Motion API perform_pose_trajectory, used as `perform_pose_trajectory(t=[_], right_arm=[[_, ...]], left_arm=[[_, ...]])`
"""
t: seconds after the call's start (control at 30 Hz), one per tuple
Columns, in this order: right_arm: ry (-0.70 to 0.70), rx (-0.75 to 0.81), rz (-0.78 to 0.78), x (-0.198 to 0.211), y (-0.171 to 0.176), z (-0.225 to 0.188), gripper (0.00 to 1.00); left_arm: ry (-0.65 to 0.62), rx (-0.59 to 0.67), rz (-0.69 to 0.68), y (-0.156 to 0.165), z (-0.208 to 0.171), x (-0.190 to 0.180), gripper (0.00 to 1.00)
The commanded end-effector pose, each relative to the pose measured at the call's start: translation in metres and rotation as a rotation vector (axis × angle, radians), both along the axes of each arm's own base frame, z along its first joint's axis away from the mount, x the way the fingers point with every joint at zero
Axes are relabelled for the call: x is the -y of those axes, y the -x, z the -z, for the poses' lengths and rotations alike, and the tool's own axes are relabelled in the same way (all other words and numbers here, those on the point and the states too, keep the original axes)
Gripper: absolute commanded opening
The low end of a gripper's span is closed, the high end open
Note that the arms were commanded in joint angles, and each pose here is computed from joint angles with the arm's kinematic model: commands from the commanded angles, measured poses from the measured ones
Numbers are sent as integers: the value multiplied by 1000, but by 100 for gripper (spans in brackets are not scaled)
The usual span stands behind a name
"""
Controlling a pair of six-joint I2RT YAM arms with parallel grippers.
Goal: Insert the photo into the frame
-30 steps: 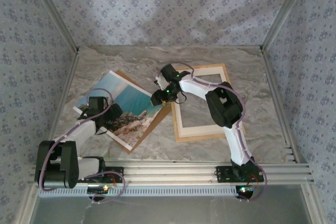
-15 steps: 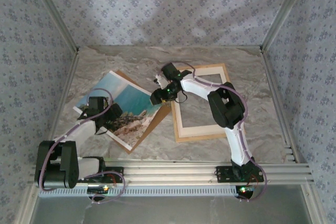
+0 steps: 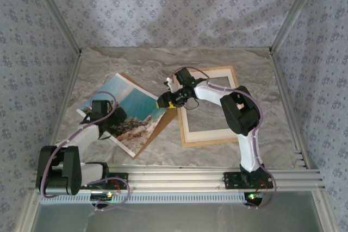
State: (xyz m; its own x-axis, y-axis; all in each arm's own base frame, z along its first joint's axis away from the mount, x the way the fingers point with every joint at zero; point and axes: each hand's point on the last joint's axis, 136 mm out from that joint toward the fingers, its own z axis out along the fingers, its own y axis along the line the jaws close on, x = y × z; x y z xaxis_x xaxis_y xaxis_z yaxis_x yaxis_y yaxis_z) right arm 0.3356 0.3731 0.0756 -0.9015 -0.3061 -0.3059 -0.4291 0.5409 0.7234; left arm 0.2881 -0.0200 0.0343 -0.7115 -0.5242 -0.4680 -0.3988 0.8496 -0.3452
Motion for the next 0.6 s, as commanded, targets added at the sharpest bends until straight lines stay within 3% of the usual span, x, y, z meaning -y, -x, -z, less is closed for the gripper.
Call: perform_pose_trajectory(t=[0.0, 0.2, 0.57], right_arm=[[-134, -10, 32, -9, -2, -31, 67], [-211, -9, 103, -9, -9, -37, 65], [-214, -28, 229, 4, -13, -25, 59]], left_arm=[[48, -55, 22, 13, 14, 9, 89], [50, -53, 24, 12, 14, 9, 89], [52, -47, 26, 12, 14, 10, 89]])
